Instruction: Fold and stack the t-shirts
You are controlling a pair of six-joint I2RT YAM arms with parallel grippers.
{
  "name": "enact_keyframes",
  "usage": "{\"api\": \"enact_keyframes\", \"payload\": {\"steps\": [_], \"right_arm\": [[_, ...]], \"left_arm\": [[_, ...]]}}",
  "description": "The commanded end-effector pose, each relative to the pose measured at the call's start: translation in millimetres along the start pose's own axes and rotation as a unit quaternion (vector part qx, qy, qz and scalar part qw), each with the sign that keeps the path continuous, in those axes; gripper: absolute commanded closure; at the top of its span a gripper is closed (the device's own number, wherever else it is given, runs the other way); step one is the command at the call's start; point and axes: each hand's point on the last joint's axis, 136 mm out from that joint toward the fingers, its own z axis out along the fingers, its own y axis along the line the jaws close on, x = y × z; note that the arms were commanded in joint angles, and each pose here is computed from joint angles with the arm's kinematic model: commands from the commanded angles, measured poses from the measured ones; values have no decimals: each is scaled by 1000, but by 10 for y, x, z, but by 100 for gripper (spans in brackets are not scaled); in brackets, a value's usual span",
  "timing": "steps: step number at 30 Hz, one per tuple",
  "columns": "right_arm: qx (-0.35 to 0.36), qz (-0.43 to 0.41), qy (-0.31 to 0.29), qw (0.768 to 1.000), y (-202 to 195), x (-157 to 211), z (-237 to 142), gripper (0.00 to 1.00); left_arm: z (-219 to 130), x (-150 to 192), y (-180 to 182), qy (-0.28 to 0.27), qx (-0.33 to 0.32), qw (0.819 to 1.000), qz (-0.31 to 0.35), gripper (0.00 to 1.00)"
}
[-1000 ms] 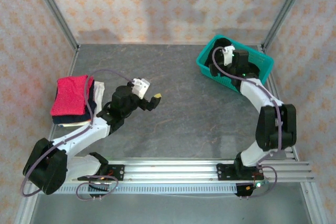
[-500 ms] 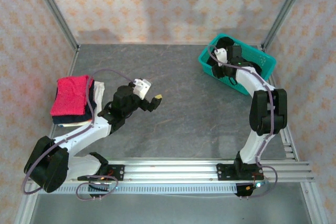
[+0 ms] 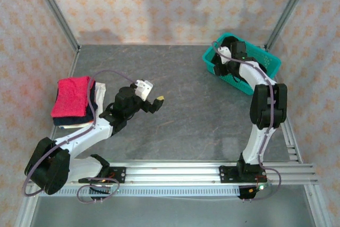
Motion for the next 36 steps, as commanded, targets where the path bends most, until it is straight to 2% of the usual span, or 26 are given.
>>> {"api": "enact_keyframes", "payload": {"steps": [1,6,9,13,21,27,36], "right_arm": [[-33,-12,34,999,79,116,27,56],[-39,-7,62,997,66,171,97,63],[-34,8,53,998,49,105,95,72],[-20,25,33,999,13,3,104,75],[76,80,15,994,-431,-178,229,94],[126,91,1,988,-781,-375,363,97],[191,127,12,973,-1227,-510,556,100]], "left_arm": [[-3,-135,-38,-14,9,1000,-7,0],[-14,-123,-34,-14,7,1000,-10,0],[-3,-123,-30,-14,6,1000,-12,0],[26,-125,-47,-13,11,1000,-15,0],[43,-166,-79,-16,21,999,-20,0],[36,-194,-109,-16,25,999,-15,0],[25,-206,-152,-13,29,999,-12,0]]}}
